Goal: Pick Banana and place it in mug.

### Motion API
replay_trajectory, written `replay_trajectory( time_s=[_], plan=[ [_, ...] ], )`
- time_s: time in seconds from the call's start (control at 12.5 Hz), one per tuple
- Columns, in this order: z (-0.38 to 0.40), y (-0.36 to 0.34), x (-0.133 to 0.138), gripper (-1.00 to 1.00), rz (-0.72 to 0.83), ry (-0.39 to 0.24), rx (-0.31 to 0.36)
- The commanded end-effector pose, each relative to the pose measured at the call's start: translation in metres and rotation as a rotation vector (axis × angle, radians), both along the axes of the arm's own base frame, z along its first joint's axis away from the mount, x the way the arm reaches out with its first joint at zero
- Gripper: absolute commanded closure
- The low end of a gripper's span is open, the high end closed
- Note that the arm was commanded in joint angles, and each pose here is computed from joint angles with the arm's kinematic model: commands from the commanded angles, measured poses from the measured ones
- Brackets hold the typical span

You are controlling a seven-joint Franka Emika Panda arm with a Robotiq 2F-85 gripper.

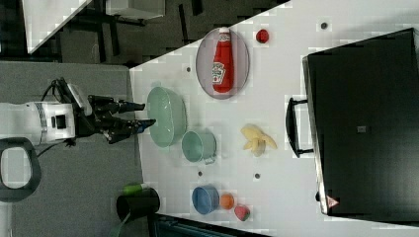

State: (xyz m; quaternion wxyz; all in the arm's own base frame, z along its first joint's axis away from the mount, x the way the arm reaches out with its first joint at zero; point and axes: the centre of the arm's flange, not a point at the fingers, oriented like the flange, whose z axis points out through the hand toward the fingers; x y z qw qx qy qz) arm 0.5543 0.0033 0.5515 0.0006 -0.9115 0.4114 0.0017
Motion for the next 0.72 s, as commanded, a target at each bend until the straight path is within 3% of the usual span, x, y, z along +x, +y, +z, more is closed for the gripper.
replay_trajectory(
  time_s=[0.08,0.24,0.48,0.72],
  plan=[
    [0.085,-0.029,-0.159,-0.57,-0.063,0.023,0.025],
    [0.082,-0.029,-0.159,-0.99,-0.062,0.031,0.024],
    [0.053,-0.028,-0.148,-1.00,-0.026,0.048,0.024],
    [-0.012,-0.028,-0.126,-1.00,0.125,0.046,0.026]
  ],
)
